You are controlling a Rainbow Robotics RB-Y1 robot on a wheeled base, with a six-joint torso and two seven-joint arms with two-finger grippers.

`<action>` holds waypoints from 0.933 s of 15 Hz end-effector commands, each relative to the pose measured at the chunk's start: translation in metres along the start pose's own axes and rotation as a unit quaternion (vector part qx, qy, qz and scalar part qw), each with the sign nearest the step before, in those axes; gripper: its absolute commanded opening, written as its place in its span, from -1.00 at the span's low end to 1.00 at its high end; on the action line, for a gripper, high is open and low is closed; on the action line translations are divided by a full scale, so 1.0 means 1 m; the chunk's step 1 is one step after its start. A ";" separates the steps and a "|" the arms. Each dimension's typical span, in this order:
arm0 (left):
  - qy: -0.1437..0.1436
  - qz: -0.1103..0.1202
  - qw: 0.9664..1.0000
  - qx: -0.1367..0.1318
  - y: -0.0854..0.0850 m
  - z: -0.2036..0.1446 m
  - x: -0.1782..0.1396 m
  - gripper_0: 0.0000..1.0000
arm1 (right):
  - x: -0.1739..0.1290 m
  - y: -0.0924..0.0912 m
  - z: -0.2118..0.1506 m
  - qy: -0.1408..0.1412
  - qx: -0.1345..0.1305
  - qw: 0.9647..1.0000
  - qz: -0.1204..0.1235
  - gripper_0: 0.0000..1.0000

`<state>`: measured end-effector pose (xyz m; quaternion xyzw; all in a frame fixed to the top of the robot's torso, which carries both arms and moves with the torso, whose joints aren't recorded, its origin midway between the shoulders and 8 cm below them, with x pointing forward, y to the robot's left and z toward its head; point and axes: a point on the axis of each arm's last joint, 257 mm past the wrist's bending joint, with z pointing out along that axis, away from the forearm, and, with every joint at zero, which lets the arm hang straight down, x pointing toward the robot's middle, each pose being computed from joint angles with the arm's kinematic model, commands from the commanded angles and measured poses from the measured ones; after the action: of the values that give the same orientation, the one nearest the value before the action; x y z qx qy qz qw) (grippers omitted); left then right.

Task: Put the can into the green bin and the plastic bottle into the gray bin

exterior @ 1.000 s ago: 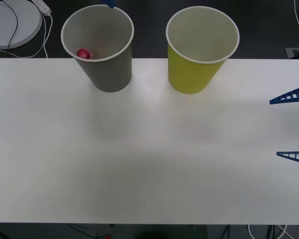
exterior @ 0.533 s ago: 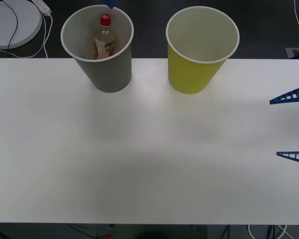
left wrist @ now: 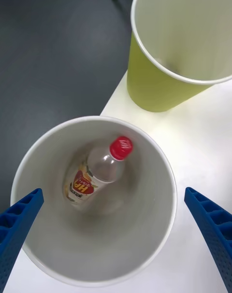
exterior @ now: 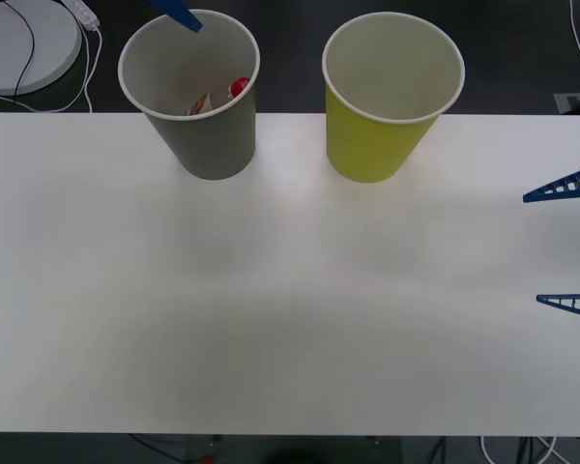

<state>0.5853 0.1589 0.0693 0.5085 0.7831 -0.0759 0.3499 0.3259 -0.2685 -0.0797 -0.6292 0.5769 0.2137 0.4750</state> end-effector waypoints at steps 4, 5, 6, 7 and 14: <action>-0.002 0.025 0.999 0.028 -0.022 -0.028 0.065 1.00 | 0.000 0.000 0.000 0.000 0.000 1.000 0.000 1.00; -0.005 0.027 0.999 0.034 -0.028 -0.035 0.076 1.00 | 0.000 0.000 0.000 0.000 0.000 1.000 0.000 1.00; -0.008 0.030 0.999 0.040 -0.032 -0.039 0.084 1.00 | 0.000 0.000 0.000 0.000 0.000 1.000 0.000 1.00; -0.011 0.036 0.998 0.045 -0.035 -0.043 0.093 1.00 | 0.000 0.000 0.000 0.000 0.000 1.000 0.000 1.00; -0.082 0.056 0.993 0.062 -0.068 -0.044 0.148 1.00 | 0.000 0.000 0.000 0.000 0.000 1.000 0.000 1.00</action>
<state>0.4775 0.2570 -0.0019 0.5631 0.7200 -0.1453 0.3788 0.3259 -0.2685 -0.0797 -0.6292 0.5769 0.2137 0.4750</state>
